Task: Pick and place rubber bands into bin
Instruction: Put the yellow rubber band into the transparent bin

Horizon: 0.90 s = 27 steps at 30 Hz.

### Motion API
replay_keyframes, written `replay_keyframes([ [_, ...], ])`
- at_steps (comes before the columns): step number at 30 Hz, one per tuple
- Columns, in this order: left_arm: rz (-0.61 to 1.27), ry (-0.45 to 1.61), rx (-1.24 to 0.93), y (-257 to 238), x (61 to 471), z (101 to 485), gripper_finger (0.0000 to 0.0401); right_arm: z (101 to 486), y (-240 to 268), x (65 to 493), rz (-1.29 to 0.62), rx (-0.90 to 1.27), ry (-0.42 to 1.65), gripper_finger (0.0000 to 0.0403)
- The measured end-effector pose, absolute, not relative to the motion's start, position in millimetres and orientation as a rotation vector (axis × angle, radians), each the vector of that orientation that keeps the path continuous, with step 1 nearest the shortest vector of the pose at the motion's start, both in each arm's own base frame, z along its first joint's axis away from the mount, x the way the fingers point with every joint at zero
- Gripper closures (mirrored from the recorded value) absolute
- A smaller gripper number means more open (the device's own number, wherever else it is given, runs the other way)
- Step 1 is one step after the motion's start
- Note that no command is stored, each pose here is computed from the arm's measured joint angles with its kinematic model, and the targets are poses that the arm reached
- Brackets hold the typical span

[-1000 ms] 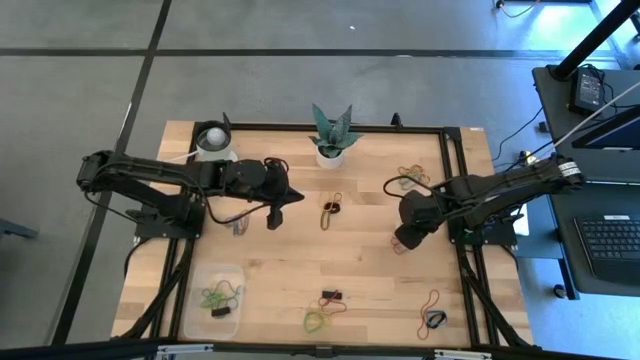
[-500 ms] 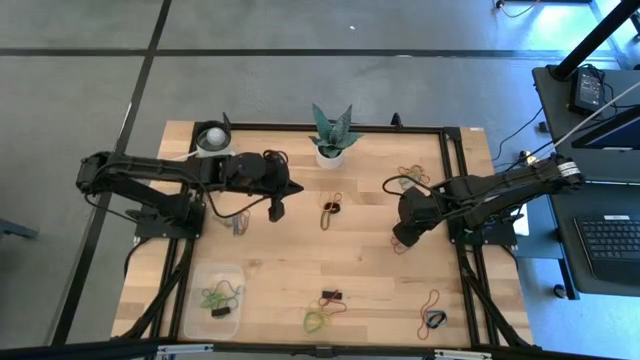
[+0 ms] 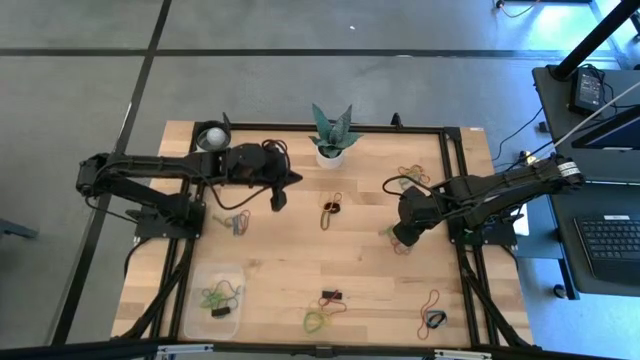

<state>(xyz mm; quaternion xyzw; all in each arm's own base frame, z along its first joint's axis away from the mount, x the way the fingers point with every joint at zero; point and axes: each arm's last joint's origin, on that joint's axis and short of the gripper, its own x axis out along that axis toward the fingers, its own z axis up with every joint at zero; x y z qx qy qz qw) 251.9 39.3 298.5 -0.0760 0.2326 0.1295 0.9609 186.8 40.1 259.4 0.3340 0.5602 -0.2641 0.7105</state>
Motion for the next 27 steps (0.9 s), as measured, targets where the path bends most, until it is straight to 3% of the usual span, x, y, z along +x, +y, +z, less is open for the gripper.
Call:
replay_keyframes([
  [10,0.275,0.470,-0.159,42,252,298,0.0398,259,40,187,-0.566,0.714,1.250,0.0396],
  [27,0.276,0.470,-0.160,42,252,298,0.0398,234,45,214,-0.563,0.570,1.306,0.0298],
])
